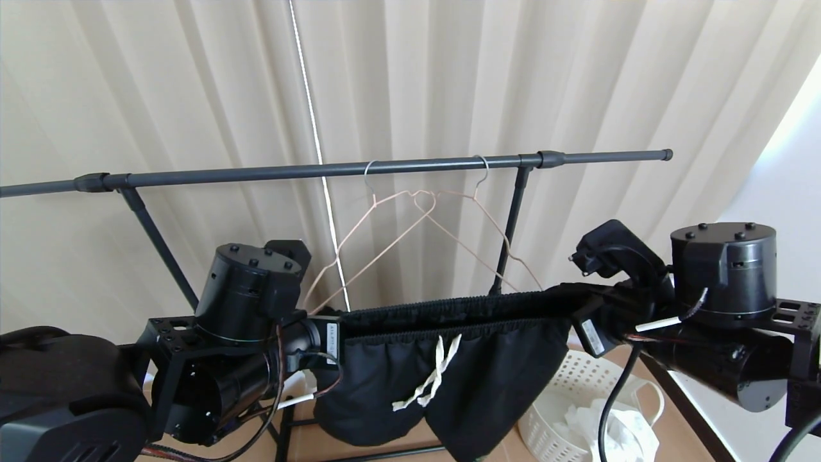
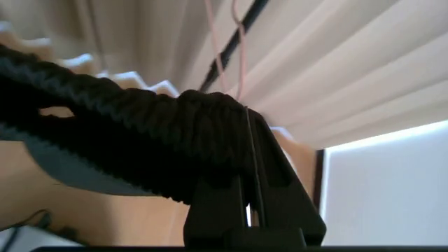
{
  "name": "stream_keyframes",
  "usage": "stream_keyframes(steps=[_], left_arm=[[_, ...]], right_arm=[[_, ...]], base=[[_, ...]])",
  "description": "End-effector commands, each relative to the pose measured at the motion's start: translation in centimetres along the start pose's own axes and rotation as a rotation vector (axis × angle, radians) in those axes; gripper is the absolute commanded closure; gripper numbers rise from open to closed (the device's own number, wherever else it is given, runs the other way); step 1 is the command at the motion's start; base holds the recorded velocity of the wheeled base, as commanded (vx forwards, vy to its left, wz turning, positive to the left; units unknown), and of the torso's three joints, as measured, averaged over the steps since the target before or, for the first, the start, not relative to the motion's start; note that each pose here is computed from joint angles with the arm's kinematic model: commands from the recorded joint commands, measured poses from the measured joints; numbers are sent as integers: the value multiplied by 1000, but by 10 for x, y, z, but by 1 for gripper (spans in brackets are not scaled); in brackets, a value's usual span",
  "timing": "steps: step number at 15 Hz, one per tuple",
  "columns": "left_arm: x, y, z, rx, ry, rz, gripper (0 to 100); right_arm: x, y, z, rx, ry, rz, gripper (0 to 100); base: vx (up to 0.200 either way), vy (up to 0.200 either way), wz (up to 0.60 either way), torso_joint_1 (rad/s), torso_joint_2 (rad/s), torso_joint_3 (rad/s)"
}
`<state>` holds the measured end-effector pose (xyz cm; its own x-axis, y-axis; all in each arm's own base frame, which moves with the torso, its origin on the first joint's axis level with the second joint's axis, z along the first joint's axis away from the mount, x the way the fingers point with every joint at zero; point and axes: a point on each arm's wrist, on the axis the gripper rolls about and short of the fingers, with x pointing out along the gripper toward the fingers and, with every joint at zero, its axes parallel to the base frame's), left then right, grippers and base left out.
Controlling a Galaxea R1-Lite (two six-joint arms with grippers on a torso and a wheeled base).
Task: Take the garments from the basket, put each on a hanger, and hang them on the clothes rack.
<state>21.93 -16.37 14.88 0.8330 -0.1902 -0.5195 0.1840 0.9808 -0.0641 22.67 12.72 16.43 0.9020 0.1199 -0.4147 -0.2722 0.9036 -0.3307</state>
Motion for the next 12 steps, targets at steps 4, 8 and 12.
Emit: stream_keyframes(steps=[4, 8, 12], left_arm=[[-13, -24, 45, 57, 7, -110, 100], [-16, -40, 84, 42, -24, -214, 100], [-3, -57, 115, 34, -44, -283, 100]], right_arm=[[-18, -14, 33, 167, -20, 92, 100], [-33, -11, 35, 159, -46, 61, 100], [-51, 10, 31, 107, -60, 89, 100]], base=[[0, 0, 0, 0, 0, 0], [0, 0, 0, 0, 0, 0], [0, 0, 0, 0, 0, 0]])
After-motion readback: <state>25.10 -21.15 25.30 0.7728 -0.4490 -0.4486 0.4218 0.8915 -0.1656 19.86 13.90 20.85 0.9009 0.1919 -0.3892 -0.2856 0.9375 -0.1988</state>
